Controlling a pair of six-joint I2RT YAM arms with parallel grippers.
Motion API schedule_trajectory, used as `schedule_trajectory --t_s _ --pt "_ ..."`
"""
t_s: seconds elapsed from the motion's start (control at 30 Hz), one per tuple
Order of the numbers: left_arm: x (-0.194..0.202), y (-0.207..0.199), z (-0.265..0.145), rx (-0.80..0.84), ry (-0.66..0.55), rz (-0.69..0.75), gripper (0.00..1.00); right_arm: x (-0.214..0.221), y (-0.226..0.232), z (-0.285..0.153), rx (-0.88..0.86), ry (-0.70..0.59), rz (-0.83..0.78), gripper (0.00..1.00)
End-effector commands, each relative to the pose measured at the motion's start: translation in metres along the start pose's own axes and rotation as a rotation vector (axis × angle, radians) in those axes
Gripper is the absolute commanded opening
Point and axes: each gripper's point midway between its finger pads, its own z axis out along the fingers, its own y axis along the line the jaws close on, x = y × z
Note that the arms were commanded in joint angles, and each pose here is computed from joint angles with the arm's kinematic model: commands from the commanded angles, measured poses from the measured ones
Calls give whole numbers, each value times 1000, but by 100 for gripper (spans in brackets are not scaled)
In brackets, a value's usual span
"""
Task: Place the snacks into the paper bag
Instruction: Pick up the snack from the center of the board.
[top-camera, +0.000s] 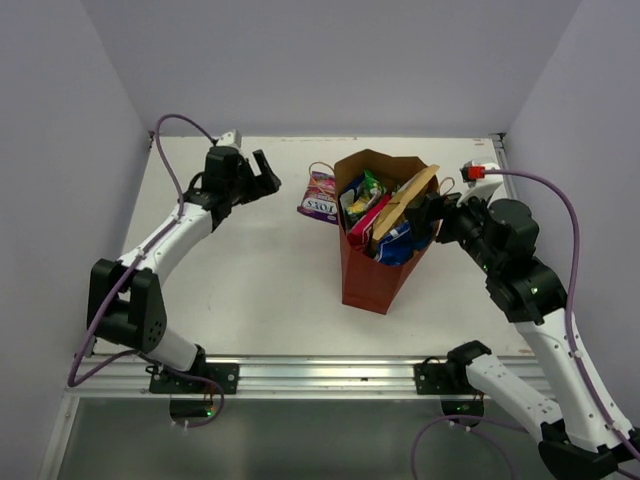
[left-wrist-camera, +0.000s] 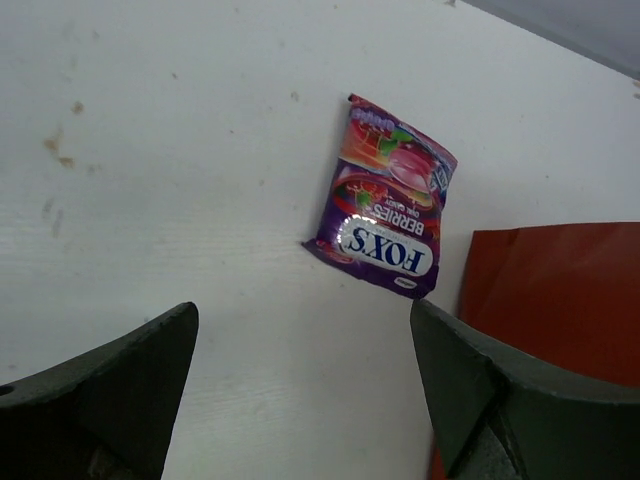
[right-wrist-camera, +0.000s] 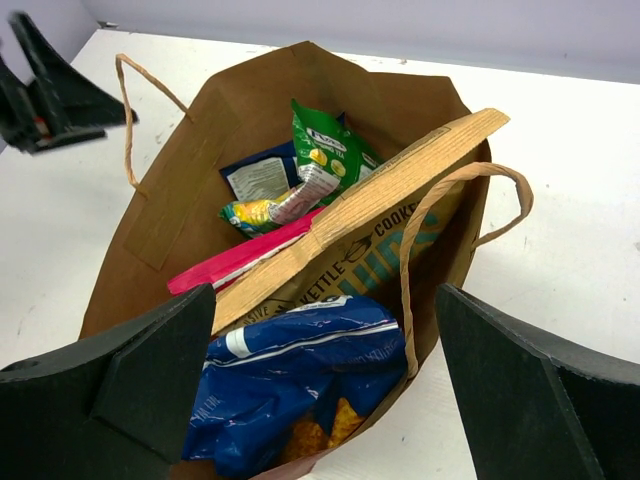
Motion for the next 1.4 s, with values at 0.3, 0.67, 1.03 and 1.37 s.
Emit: schedule_trajectory --t_s 0.3,0.67,1.03,1.37 --pt "59 -31 69 146 19 -529 91 -8 -1 -2 2 -49 -17 95" --pt "105 -53 107 48 -25 -646 96 -9 -1 -10 -1 -78 -27 96" --pt "138 -51 148 -53 -35 -675 95 -9 1 -12 4 -92 -49 96" --pt "160 -25 174 -171 -44 -654 64 -8 -2 -16 27 -102 -78 97"
